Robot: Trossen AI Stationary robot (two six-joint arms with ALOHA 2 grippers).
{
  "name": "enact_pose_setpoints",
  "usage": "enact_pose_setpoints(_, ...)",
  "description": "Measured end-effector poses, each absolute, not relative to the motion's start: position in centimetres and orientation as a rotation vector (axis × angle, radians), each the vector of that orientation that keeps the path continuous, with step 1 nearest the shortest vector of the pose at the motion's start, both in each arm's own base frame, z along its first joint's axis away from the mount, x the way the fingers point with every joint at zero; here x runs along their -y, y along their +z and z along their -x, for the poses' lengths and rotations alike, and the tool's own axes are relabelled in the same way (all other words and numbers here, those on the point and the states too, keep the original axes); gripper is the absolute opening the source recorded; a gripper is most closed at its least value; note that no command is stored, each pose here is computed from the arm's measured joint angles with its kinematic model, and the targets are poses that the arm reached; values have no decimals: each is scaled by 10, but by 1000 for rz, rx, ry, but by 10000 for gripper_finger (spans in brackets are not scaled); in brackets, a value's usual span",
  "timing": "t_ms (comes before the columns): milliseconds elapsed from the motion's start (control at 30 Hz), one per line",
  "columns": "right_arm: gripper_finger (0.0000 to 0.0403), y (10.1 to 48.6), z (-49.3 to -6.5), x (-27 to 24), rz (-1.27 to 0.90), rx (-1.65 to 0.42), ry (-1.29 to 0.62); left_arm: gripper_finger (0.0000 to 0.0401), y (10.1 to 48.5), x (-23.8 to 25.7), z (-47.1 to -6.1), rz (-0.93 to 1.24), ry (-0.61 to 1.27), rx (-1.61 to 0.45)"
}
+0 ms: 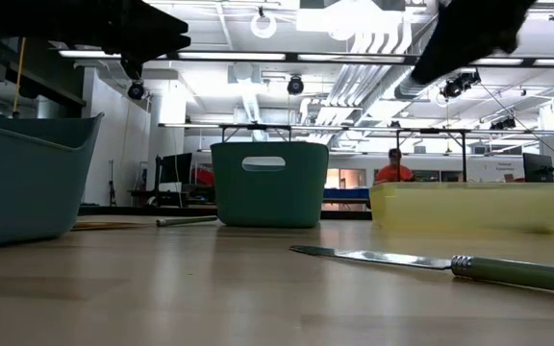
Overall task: Sort silverware by color (type)
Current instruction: Put the gold knife into the right blue bin
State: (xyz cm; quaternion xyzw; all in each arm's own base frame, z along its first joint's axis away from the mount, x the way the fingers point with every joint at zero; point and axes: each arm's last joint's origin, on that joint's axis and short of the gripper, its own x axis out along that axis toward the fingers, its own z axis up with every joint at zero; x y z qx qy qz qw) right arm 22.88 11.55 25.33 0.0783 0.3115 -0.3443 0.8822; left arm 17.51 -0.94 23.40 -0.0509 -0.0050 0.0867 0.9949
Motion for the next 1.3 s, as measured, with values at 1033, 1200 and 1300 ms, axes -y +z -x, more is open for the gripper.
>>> enact_pose_setpoints(1033, 177, 235, -284, -19, 217, 103, -281, 119, 232, 9, -175, -7, 175, -15)
enact_pose_setpoints(1200, 177, 235, -285, -19, 205, 105, -272, 119, 231, 9, -175, -10, 175, -30)
enact_pose_setpoints(1300, 177, 234, -285, -20, 204, 101, -267, 119, 231, 9, -175, -10, 177, -29)
